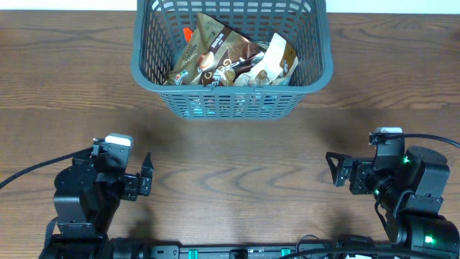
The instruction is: Pack container
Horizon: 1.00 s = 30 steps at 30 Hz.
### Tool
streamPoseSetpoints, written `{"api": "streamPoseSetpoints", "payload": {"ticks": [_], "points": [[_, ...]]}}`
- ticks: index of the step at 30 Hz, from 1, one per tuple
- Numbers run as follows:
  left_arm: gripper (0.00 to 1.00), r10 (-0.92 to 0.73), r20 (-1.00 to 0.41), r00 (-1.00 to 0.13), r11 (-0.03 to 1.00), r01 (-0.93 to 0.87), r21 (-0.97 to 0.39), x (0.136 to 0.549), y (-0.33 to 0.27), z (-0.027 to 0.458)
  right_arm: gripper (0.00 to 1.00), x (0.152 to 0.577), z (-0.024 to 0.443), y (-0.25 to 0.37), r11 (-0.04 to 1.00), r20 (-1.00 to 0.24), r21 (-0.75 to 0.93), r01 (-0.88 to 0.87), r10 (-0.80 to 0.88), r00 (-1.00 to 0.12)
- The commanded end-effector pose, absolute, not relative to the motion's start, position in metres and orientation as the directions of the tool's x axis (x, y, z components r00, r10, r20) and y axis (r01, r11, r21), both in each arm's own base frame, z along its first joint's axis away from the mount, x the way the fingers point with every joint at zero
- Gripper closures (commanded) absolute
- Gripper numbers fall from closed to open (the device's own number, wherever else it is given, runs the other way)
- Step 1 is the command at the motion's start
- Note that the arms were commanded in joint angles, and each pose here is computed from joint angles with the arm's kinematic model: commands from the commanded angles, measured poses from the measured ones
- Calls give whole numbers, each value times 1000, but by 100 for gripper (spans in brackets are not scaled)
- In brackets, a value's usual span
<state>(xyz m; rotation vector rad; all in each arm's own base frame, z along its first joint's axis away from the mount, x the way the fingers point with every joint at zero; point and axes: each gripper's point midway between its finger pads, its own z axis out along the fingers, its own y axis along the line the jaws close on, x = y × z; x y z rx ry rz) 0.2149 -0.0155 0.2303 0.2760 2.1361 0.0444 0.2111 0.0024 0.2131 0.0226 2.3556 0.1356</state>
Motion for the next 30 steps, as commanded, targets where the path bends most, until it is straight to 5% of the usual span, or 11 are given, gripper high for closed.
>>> {"api": "streamPoseSetpoints", "payload": {"ticks": [1,10,17,26,30], "points": [[2,229,-825,-517,971,183,154,213,-15,232,1,211,211,6,993,-700,105,-50,38,-713],[2,229,-825,-517,971,184,154,213,-15,232,1,204,203,36,951,-777,21,-308,-179,-604],[1,229,-825,-517,971,183,154,213,-15,232,1,192,159,47,946,-857,33,-322,-139,-496],[2,229,-825,-517,971,184,154,213,-15,232,1,242,176,44,957,-980,-147,-250,-175,-96],[1,229,-825,-517,971,184,154,213,-15,232,1,250,173,39,968,-983,-169,-185,-178,-36]]}}
